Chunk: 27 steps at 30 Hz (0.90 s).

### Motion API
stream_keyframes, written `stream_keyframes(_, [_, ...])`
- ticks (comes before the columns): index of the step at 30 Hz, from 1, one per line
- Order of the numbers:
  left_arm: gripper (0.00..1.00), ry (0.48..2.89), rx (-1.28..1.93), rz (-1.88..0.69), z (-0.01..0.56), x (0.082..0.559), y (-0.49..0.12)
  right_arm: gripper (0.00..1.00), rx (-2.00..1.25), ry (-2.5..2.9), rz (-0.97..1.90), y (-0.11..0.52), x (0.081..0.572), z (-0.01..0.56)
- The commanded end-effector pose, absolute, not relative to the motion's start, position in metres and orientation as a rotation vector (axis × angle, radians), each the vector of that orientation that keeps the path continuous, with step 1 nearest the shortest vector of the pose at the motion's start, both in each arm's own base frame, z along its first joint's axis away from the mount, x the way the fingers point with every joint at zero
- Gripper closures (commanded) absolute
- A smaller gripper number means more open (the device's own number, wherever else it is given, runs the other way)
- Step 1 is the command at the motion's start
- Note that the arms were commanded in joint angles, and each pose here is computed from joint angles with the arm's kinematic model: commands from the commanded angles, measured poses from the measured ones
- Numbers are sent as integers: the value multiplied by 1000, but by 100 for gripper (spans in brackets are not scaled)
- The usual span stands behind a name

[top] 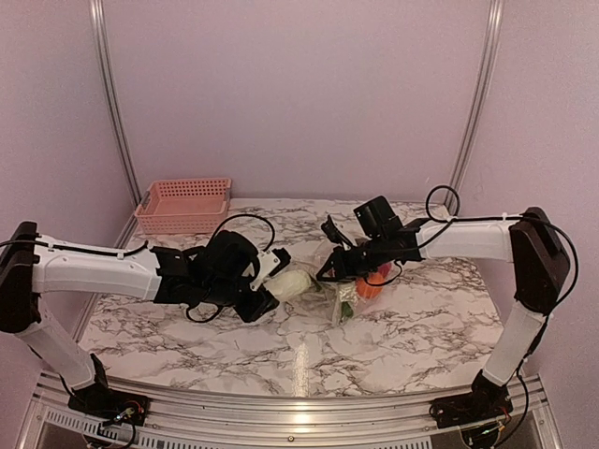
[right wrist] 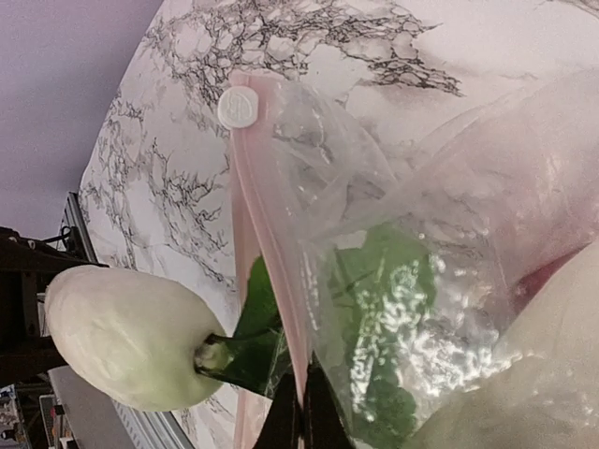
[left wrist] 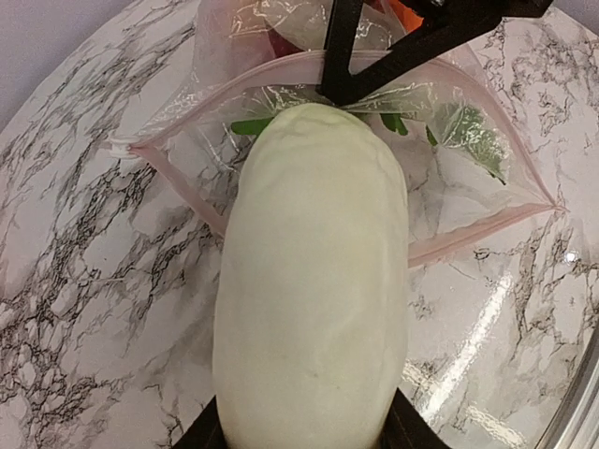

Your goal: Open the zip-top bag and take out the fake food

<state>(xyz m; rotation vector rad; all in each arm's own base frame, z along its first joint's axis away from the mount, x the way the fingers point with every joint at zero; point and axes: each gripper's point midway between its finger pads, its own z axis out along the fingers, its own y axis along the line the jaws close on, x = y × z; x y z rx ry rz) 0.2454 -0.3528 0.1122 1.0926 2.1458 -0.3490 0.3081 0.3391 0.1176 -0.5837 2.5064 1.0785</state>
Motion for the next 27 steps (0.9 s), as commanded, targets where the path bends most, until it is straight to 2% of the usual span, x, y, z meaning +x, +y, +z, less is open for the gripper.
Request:
stream_keyframes(1, [77, 2214, 983, -316, 135, 232, -316, 100, -576, 2456, 1125, 341, 318, 125])
stream_keyframes(6, [77, 2243, 864, -358, 159, 224, -294, 100, -564, 2429, 1167, 336, 325, 132])
stream_keyframes(11, [77, 2247, 683, -420, 194, 239, -286, 100, -533, 2414, 1212, 328, 329, 135])
stream_keyframes(16, [80, 2218, 382, -506, 233, 283, -265, 100, -535, 2397, 1235, 324, 329, 140])
stream_keyframes(21, [84, 2242, 38, -536, 248, 341, -225, 100, -550, 2374, 1247, 323, 332, 149])
stream_keyframes(27, [80, 2254, -250, -543, 251, 409, -179, 100, -533, 2356, 1236, 322, 337, 157])
